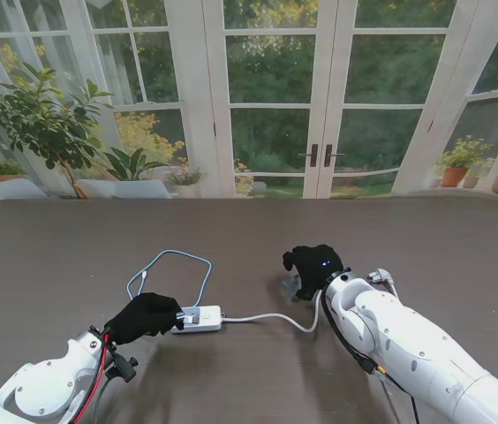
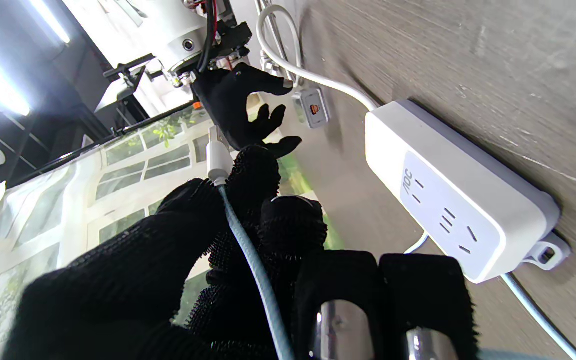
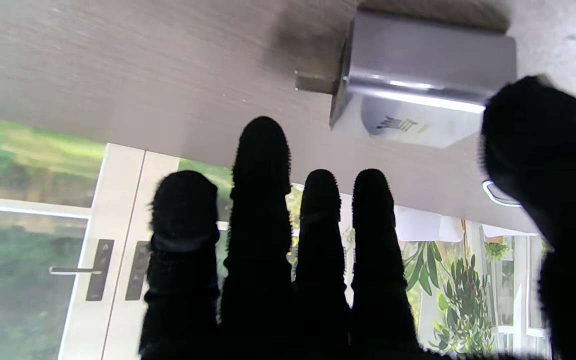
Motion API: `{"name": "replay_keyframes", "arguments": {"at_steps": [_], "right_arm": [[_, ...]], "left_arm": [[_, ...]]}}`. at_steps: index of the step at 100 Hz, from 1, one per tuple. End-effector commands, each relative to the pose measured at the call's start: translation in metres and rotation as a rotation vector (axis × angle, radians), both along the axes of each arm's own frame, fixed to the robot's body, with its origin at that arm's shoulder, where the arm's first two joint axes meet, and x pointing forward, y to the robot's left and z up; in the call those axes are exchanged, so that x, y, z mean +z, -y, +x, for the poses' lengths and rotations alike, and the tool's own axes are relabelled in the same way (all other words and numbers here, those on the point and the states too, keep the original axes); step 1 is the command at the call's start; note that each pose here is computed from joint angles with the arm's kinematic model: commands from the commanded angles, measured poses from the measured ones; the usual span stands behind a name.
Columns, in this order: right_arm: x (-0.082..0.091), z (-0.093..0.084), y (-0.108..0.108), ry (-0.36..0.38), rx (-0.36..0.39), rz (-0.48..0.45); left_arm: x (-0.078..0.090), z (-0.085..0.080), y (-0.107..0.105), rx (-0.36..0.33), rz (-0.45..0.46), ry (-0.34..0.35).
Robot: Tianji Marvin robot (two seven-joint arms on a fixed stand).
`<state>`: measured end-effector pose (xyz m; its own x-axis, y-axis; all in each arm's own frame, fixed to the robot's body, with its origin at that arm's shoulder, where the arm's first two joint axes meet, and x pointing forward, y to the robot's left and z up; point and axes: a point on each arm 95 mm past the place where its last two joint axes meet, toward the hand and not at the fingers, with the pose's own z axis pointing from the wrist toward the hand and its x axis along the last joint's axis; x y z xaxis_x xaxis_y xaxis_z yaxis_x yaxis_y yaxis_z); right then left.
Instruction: Set up the charging station
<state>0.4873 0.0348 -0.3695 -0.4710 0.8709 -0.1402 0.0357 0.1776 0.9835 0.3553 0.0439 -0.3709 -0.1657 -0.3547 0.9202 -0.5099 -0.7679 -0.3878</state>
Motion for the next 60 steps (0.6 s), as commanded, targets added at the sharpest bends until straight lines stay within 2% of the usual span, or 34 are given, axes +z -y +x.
{"name": "replay_keyframes", "arguments": {"at_steps": [1, 26, 60], "right_arm": [[-0.006, 0.001, -0.004, -0.021, 0.004, -0.014], [-0.019, 0.005, -0.001, -0.038, 0.009, -0.041], [-0.031, 0.007, 0.002, -0.026, 0.018, -0.039]], "left_arm": [[0.000, -0.003, 0.004, -0.016, -0.009, -0.008], [0.000, -0.003, 0.005, -0.017, -0.014, -0.015], [0.000, -0.003, 0.006, -0.020, -0.015, -0.021]]}}
